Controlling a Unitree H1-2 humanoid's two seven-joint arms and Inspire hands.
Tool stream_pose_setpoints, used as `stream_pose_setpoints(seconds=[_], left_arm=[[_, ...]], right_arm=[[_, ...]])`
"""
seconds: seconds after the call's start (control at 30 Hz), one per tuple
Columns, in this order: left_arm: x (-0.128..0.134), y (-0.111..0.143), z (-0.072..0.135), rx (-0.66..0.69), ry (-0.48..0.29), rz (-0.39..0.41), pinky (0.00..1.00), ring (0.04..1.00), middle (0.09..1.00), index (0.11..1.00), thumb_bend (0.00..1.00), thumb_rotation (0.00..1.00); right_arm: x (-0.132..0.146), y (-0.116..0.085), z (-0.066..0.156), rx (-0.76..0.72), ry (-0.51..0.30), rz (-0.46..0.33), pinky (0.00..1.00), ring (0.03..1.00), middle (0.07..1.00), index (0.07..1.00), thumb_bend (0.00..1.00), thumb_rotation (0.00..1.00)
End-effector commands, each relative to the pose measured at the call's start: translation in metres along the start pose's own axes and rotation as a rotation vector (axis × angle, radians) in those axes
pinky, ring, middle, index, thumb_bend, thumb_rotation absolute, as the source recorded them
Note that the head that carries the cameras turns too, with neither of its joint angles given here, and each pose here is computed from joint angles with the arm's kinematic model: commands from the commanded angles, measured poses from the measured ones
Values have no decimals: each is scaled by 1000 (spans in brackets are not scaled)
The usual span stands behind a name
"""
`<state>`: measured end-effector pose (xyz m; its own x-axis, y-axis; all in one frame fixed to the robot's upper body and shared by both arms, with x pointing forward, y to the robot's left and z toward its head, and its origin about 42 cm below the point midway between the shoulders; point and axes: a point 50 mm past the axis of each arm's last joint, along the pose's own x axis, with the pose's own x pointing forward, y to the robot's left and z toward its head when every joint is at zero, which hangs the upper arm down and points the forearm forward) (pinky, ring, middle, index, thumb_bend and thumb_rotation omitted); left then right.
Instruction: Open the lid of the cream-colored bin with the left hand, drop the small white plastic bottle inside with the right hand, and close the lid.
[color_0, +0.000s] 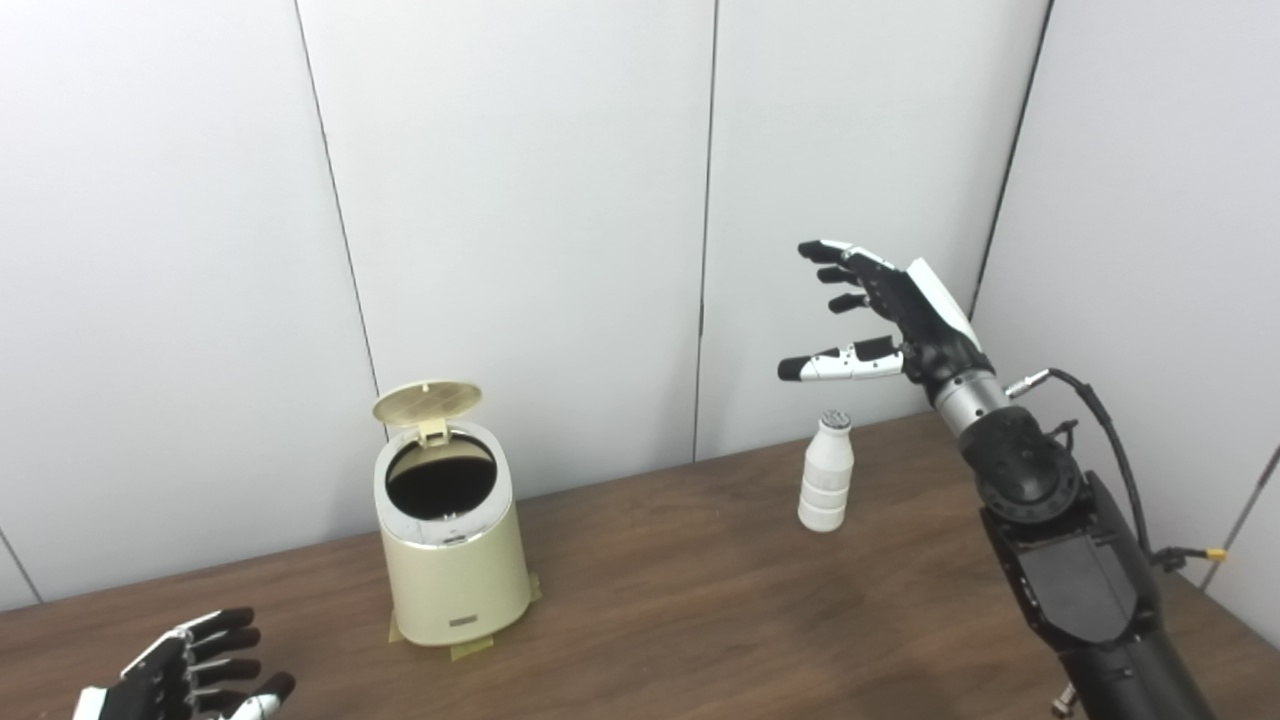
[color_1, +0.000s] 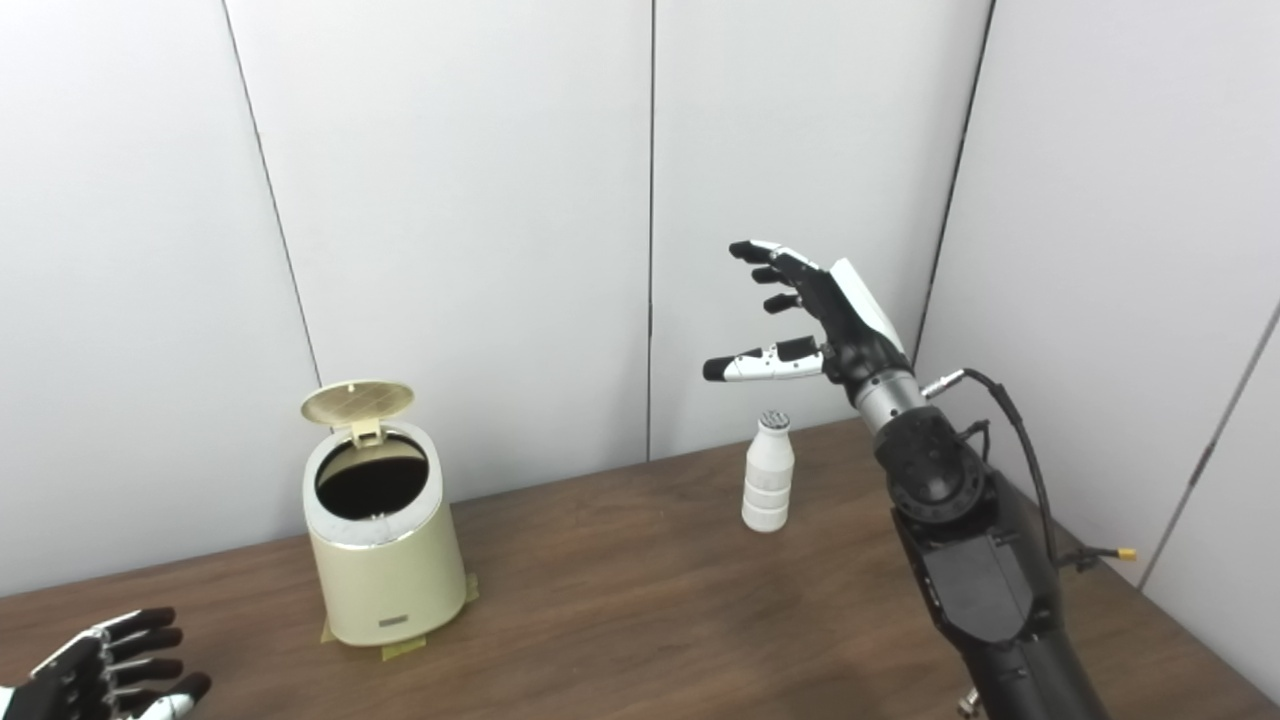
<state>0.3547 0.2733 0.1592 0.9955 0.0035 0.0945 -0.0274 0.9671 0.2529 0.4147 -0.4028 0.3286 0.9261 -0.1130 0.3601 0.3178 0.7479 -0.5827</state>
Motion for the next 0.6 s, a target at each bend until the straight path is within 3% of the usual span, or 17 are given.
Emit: stream_pose_setpoints(seconds=[0.0,0.27,0.4,0.57], left_arm=[[12,9,21,26,-95,21,540,639,699,723,626,6],[12,11,21,35,-91,18,522,624,687,714,633,2],[13,12,20,37,-90,17,517,622,687,711,641,22],[13,13,21,40,-87,15,511,615,681,702,653,45]], right_arm=[[5,-20,0,6,8,-31,722,864,909,886,826,253],[-9,-14,-36,96,143,63,875,940,975,974,930,297],[-17,-6,-50,137,187,88,915,961,987,997,847,220],[-26,9,-66,154,234,86,854,937,988,1000,840,217]])
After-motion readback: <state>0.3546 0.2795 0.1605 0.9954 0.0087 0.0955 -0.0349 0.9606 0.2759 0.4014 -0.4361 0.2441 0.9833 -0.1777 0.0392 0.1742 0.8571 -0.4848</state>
